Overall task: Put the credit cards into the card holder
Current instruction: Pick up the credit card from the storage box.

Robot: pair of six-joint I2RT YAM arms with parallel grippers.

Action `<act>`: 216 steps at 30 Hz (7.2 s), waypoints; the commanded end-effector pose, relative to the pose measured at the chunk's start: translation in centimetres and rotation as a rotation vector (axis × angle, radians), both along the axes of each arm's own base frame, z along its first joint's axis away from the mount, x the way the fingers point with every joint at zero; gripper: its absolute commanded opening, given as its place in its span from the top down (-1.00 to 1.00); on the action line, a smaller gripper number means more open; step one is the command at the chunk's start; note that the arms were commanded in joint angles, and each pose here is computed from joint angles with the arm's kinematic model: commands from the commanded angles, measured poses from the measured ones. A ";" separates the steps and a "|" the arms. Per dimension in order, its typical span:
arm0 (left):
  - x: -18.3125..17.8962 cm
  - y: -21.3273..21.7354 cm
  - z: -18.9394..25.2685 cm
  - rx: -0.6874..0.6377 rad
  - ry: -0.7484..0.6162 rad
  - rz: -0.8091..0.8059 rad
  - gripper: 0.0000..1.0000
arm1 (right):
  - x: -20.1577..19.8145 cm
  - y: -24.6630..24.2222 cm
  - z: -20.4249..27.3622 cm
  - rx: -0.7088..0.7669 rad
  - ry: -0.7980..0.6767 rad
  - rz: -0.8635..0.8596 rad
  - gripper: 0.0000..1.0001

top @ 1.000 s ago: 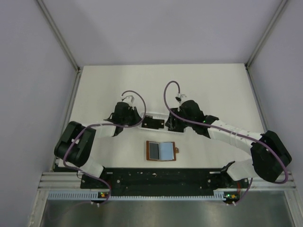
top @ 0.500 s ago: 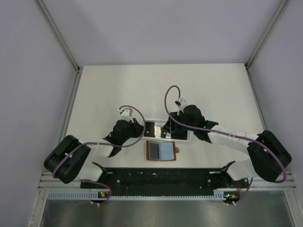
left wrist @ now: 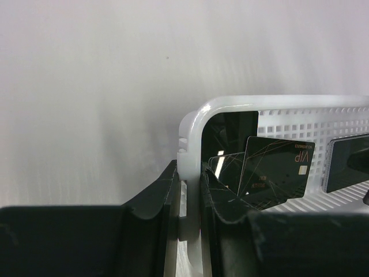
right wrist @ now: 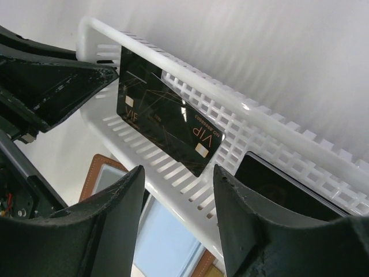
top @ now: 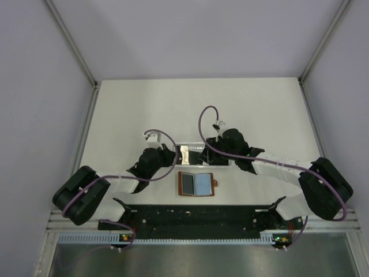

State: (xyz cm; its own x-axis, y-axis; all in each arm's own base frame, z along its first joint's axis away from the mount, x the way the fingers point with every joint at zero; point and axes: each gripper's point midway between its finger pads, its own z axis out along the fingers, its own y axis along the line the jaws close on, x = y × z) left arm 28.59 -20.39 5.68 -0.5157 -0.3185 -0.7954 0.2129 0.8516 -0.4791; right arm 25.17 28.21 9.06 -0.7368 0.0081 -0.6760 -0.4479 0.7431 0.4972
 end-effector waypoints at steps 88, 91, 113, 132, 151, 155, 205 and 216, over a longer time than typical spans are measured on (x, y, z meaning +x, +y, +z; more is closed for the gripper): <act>0.6 -1.5 3.4 -0.109 -0.082 -0.024 1.00 | 2.3 4.9 -2.4 0.194 0.012 0.060 0.00; 0.5 -1.6 3.4 -0.111 -0.084 -0.025 1.00 | 1.9 5.2 -2.7 0.205 0.031 0.081 0.00; 0.4 -1.4 2.9 -0.108 -0.072 -0.019 1.00 | 0.1 6.7 -0.6 0.366 0.031 0.181 0.02; 0.1 -2.1 3.0 -0.122 -0.065 -0.060 1.00 | 3.8 4.6 -0.5 0.153 -0.190 0.107 -0.06; 0.0 -2.9 3.3 -0.149 -0.063 -0.090 1.00 | 2.5 6.5 -2.5 0.085 -0.199 0.201 -0.07; 0.0 -2.8 3.2 -0.144 -0.062 -0.085 1.00 | 1.4 7.3 -2.8 0.115 -0.158 0.262 0.03; 0.0 -2.1 2.9 -0.122 -0.063 -0.063 1.00 | 0.5 6.5 -3.6 -0.043 -0.115 0.296 0.00; 0.1 -2.0 2.6 -0.114 -0.057 -0.056 1.00 | -1.9 7.2 -4.0 0.015 -0.046 0.392 0.11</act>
